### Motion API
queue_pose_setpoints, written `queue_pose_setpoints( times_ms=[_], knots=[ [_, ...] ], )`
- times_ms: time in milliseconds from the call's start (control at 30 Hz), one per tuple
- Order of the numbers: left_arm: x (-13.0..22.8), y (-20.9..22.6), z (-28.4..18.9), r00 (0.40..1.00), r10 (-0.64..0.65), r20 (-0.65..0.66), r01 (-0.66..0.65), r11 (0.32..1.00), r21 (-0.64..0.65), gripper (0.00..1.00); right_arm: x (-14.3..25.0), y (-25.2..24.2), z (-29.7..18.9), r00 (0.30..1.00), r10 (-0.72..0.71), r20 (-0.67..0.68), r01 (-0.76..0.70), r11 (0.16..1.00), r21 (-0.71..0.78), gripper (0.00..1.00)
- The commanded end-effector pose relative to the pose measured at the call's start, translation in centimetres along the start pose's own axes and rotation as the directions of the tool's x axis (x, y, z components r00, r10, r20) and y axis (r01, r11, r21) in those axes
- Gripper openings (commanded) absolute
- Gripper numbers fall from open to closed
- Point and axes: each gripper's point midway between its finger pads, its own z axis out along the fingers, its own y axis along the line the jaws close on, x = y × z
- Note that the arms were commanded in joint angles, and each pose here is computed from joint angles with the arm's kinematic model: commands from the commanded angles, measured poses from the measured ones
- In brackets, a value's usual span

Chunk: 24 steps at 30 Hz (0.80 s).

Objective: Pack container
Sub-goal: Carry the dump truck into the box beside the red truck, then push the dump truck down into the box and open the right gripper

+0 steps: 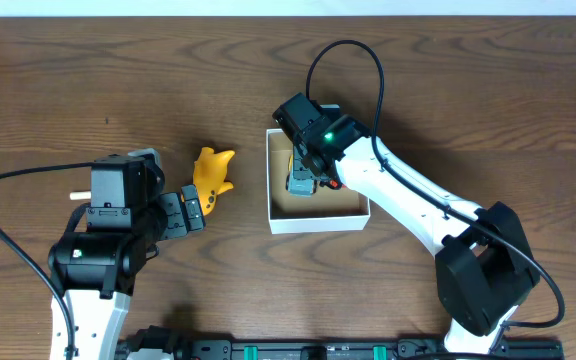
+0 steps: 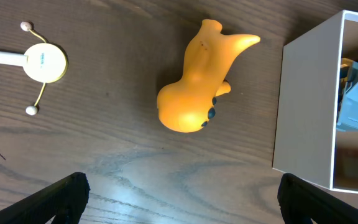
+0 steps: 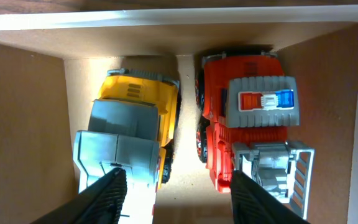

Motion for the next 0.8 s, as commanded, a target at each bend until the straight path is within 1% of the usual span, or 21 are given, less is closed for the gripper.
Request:
queue_pose_setpoints(
  times_ms=[0, 33, 167, 433, 567, 767],
  knots=[
    [-0.5, -0.1, -0.4, 1.0, 0.007, 0.013, -0.007, 1.0, 0.008, 0.98, -0.7, 0.0, 0.1, 1.0, -0.017, 0.025, 0.016, 1.0, 0.008, 0.37],
    [-0.5, -0.1, -0.4, 1.0, 0.007, 0.013, -0.007, 1.0, 0.008, 0.98, -0.8, 0.1, 0.1, 0.999, -0.035, 0.029, 0.035, 0.999, 0.004, 0.27],
    [-0.5, -0.1, -0.4, 1.0, 0.007, 0.013, -0.007, 1.0, 0.008, 0.98, -0.6, 0.9, -0.1, 0.995, -0.091, 0.04, 0.092, 0.996, -0.008, 0.01],
    [-0.5, -0.1, -0.4, 1.0, 0.006, 0.013, -0.006, 1.0, 0.008, 0.98, 0.9, 4.0, -0.8, 0.972, -0.225, 0.065, 0.228, 0.973, -0.045, 0.01],
    [-0.5, -0.1, -0.4, 1.0, 0.006, 0.013, -0.006, 1.0, 0.008, 0.98, 1.5, 5.1, -1.0, 0.967, -0.245, 0.076, 0.25, 0.966, -0.059, 0.01],
    [-0.4, -0.1, -0.4, 1.0, 0.006, 0.01, -0.006, 1.0, 0.007, 0.98, 1.0, 5.5, -1.0, 0.967, -0.236, 0.097, 0.244, 0.967, -0.072, 0.01]
  ],
)
